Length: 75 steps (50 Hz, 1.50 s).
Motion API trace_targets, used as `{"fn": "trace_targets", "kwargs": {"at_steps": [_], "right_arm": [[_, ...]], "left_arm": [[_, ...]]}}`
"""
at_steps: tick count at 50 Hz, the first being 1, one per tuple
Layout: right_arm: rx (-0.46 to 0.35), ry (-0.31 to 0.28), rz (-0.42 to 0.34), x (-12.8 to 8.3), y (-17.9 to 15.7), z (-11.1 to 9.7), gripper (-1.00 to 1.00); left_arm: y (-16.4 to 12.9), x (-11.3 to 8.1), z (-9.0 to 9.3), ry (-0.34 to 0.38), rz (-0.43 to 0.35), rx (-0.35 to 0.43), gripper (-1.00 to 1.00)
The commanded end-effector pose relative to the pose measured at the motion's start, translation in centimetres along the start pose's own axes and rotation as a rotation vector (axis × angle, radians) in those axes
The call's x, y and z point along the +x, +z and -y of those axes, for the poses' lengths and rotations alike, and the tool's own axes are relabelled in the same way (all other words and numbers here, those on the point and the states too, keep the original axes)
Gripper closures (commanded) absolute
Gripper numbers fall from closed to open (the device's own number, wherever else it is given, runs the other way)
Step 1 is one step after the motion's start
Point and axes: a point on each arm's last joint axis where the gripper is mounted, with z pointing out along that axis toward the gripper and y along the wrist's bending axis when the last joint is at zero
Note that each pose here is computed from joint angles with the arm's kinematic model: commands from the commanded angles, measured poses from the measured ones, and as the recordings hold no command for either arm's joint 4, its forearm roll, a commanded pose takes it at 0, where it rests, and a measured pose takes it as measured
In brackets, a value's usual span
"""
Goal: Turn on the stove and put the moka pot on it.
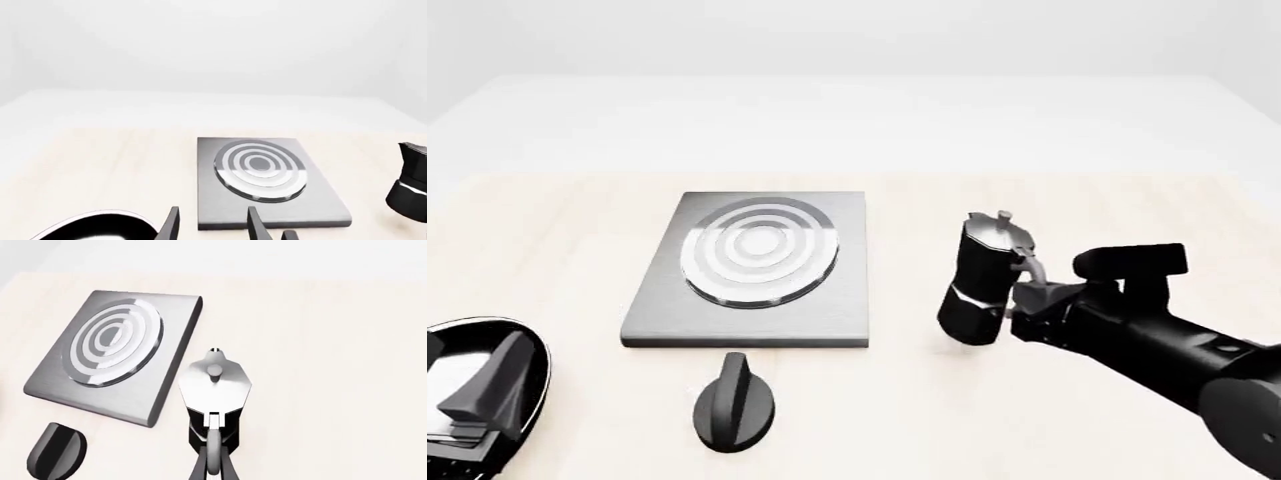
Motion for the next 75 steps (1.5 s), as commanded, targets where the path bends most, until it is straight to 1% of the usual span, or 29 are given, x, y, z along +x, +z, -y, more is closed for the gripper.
{"fn": "trace_targets", "kwargs": {"at_steps": [1,4,8,10,12,16,18,26,33,37,38,40,42,50,54,55,56,58,61,65,66,68,70,75], "right_arm": [[0.015,-0.095,0.039,-3.5,-4.1,-0.4,1.0],[-0.008,-0.109,0.034,-4.2,-4.6,-1.0,1.0],[-0.046,-0.177,0.018,-5.3,-4.7,-2.1,1.0],[-0.057,-0.187,0.017,-5.7,-4.8,-2.5,1.0],[-0.069,-0.222,0.014,-6.4,-4.7,-3.0,1.0],[-0.091,-0.246,0.022,-7.5,-4.7,-3.8,1.0],[-0.108,-0.269,0.021,-8.0,-4.6,-4.3,1.0],[-0.146,-0.318,0.05,-9.8,-4.0,-5.8,1.0],[-0.19,-0.341,0.069,-10.7,-2.9,-7.3,1.0],[-0.206,-0.36,0.088,-11.4,-2.3,-8.1,1.0],[-0.207,-0.375,0.091,-11.5,-2.1,-8.2,1.0],[-0.204,-0.376,0.103,-12.1,-1.9,-8.3,1.0],[-0.212,-0.403,0.112,-12.5,-1.5,-8.8,1.0],[-0.249,-0.42,0.125,-13.1,-0.2,-10.5,1.0],[-0.265,-0.419,0.13,-13.4,0.6,-11.2,1.0],[-0.273,-0.415,0.13,-13.3,0.6,-11.5,1.0],[-0.298,-0.427,0.119,-12.9,0.7,-12.3,1.0],[-0.288,-0.428,0.131,-13.3,1.2,-12.2,1.0],[-0.298,-0.434,0.137,-13.5,1.8,-12.8,1.0],[-0.314,-0.425,0.145,-13.4,2.4,-13.5,1.0],[-0.329,-0.426,0.142,-13.1,2.5,-13.9,1.0],[-0.332,-0.412,0.146,-13.0,3.1,-14.1,1.0],[-0.342,-0.417,0.142,-12.7,3.4,-14.6,1.0],[-0.358,-0.415,0.149,-12.8,4.4,-15.5,1.0]], "left_arm": [[0.0,-0.2,0.1,0.0,0.01,0.009,-1.0],[0.0,-0.3,0.1,0.001,0.012,0.01,-1.0],[0.0,-0.3,0.1,0.0,0.015,0.011,-1.0],[0.0,-0.3,0.1,0.0,0.015,0.011,-1.0],[0.0,-0.3,0.1,0.0,0.018,0.01,-1.0],[0.0,-0.3,0.0,-0.003,0.019,0.006,-1.0],[0.0,-0.3,0.0,-0.003,0.02,0.005,-1.0],[0.0,-0.4,0.0,-0.007,0.022,-0.003,-1.0],[0.0,-0.4,0.0,-0.006,0.023,-0.005,-1.0],[0.0,-0.4,0.0,-0.008,0.025,-0.011,-1.0],[0.0,-0.4,-0.1,-0.009,0.025,-0.014,-1.0],[0.0,-0.4,-0.1,-0.008,0.026,-0.016,-1.0],[0.0,-0.4,-0.1,-0.006,0.027,-0.018,-1.0],[0.0,-0.4,-0.1,-0.003,0.028,-0.021,-1.0],[0.0,-0.3,-0.1,-0.007,0.027,-0.025,-1.0],[0.0,-0.2,-0.1,-0.01,0.027,-0.027,-1.0],[0.0,-0.2,-0.1,-0.015,0.025,-0.027,-1.0],[0.0,-0.3,-0.1,-0.019,0.027,-0.028,-1.0],[0.0,-0.4,-0.1,-0.014,0.038,-0.026,-1.0],[0.0,-0.2,-0.1,-0.004,0.037,-0.025,-1.0],[0.0,-0.1,-0.1,-0.005,0.036,-0.026,-1.0],[0.0,-0.1,-0.2,-0.006,0.035,-0.028,-1.0],[0.0,-0.1,-0.2,-0.006,0.034,-0.028,-1.0],[0.0,-0.1,-0.1,-0.007,0.03,-0.026,-1.0]]}}
